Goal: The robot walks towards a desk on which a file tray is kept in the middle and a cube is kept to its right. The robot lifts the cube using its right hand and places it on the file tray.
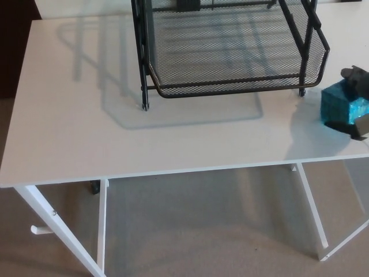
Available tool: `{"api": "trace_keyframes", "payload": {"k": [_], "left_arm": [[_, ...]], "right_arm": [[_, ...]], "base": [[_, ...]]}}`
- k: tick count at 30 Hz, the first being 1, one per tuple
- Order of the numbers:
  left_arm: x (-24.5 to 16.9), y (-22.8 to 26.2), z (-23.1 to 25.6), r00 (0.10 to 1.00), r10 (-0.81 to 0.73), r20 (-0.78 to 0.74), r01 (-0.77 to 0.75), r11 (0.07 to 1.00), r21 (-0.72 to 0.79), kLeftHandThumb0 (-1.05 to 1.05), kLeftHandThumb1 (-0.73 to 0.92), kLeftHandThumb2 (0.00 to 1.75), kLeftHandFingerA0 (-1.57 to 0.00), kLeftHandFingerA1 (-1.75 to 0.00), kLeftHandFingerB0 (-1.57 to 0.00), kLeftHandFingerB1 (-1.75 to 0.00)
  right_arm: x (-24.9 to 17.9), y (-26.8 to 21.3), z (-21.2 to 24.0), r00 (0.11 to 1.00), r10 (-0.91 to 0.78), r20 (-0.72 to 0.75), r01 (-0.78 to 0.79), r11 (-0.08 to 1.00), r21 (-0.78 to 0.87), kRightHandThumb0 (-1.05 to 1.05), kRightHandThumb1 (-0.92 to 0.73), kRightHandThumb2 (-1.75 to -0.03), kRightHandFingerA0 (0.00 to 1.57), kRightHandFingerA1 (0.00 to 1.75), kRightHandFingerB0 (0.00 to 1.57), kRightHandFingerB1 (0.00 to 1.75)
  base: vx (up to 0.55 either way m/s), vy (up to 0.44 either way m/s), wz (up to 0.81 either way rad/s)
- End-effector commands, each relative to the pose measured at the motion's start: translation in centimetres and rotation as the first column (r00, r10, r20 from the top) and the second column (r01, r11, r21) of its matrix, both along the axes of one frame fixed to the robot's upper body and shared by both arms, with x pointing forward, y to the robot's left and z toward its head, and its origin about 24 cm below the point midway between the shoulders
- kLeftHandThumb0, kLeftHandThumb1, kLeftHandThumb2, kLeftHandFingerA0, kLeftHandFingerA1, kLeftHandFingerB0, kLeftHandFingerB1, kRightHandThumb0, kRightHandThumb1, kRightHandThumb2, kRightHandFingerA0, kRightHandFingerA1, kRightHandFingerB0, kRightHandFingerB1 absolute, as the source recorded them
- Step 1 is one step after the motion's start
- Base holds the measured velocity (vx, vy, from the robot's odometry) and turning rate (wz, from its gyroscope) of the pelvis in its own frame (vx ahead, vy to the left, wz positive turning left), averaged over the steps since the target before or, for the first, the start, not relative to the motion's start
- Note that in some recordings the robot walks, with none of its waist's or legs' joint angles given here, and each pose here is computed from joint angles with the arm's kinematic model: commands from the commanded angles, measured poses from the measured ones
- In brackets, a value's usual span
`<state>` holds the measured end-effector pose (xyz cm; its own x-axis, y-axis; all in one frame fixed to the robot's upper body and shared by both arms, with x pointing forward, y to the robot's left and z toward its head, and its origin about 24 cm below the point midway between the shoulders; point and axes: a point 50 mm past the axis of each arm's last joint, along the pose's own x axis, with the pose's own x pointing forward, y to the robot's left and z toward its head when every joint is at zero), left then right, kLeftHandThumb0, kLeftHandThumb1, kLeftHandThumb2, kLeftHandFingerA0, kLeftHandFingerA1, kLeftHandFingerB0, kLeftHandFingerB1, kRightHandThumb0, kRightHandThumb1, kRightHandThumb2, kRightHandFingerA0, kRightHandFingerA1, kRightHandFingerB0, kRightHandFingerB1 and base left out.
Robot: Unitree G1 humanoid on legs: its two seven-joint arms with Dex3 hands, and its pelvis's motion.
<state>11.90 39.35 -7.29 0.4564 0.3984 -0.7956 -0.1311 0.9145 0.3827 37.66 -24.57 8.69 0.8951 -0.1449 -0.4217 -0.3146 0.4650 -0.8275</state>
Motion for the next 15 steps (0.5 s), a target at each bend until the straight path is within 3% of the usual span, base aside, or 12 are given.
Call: {"api": "trace_keyframes", "payload": {"k": [1,2,3,4,5,7,9,11,12,13,15], "left_arm": [[-0.1,0.0,0.1,0.999,-0.047,0.010,0.047,0.998,0.035,-1.05,0.92,0.81,-0.41,-1.06,-0.28,-0.90],[-0.1,0.0,0.1,0.999,-0.051,0.010,0.051,0.998,0.035,-1.05,0.92,0.81,-0.41,-1.06,-0.28,-0.90],[-0.2,0.0,0.1,0.999,-0.054,0.007,0.054,0.998,0.037,-1.05,0.92,0.81,-0.44,-1.01,-0.30,-0.86],[-0.2,-0.1,0.0,0.998,-0.064,0.004,0.064,0.997,0.032,-1.04,0.92,0.81,-0.41,-1.04,-0.28,-0.89],[-0.2,-0.1,0.0,0.998,-0.068,0.002,0.068,0.997,0.035,-1.04,0.92,0.82,-0.44,-1.00,-0.30,-0.85],[-0.2,0.0,0.1,0.997,-0.075,0.003,0.075,0.996,0.037,-1.04,0.92,0.82,-0.44,-1.01,-0.30,-0.85],[-0.2,0.0,0.1,0.997,-0.075,0.005,0.075,0.997,0.033,-1.03,0.92,0.83,-0.43,-0.98,-0.30,-0.84],[-0.4,0.2,0.2,0.997,-0.077,-0.002,0.077,0.996,0.037,-1.02,0.92,0.83,-0.40,-1.02,-0.28,-0.87],[-0.4,0.2,0.2,0.997,-0.080,-0.005,0.081,0.996,0.041,-1.03,0.92,0.83,-0.43,-0.98,-0.30,-0.83],[-0.3,0.2,0.2,0.997,-0.083,-0.006,0.083,0.996,0.044,-1.03,0.92,0.82,-0.44,-0.99,-0.31,-0.84],[-0.2,0.2,0.3,0.997,-0.082,-0.005,0.082,0.996,0.045,-1.03,0.92,0.82,-0.45,-0.99,-0.32,-0.85]], "right_arm": [[-1.4,0.1,-2.8,0.973,-0.167,0.160,0.167,0.986,0.016,-0.57,-0.54,-0.85,0.47,0.74,0.27,0.47],[-1.5,0.3,-3.0,0.973,-0.157,0.170,0.163,0.986,-0.021,-0.57,-0.54,-0.85,0.47,0.74,0.27,0.47],[-1.6,0.3,-3.2,0.969,-0.178,0.174,0.184,0.983,-0.021,-0.48,-0.66,-0.60,0.41,0.77,0.35,0.35],[-1.8,0.3,-3.6,0.968,-0.168,0.189,0.180,0.982,-0.049,-0.48,-0.52,-0.84,0.51,0.78,0.33,0.52],[-2.0,0.2,-3.8,0.965,-0.143,0.221,0.170,0.980,-0.107,-0.42,-0.61,-0.58,0.64,1.08,0.45,0.44],[-2.4,-0.1,-4.2,0.967,-0.099,0.236,0.142,0.974,-0.176,-0.40,-0.62,-0.60,0.78,1.33,0.49,0.47],[-2.7,-0.6,-4.5,0.971,-0.070,0.229,0.129,0.959,-0.254,-0.32,-0.67,-0.60,0.86,1.22,0.50,0.43],[-2.8,-0.7,-4.5,0.970,-0.049,0.239,0.120,0.950,-0.290,-0.29,-0.68,-0.60,0.85,1.31,0.53,0.43],[-2.8,-0.8,-4.4,0.970,-0.043,0.237,0.115,0.946,-0.302,-0.27,-0.70,-0.61,0.83,1.11,0.54,0.42],[-2.9,-1.2,-4.2,0.970,-0.027,0.243,0.108,0.938,-0.328,-0.23,-0.73,-0.61,0.85,1.25,0.62,0.48],[-3.1,-1.6,-4.1,0.963,-0.001,0.271,0.102,0.928,-0.359,-0.22,-0.71,-0.63,0.84,1.32,0.67,0.53]], "base": [[0.00,0.000,0.00],[0.00,0.000,0.00],[0.00,0.000,0.00],[0.00,0.000,0.00],[0.00,0.000,0.00],[0.00,0.000,0.00],[0.00,0.000,0.00],[0.00,0.000,0.00],[0.00,0.000,0.00],[0.00,0.000,0.00],[0.00,0.000,0.00]]}}
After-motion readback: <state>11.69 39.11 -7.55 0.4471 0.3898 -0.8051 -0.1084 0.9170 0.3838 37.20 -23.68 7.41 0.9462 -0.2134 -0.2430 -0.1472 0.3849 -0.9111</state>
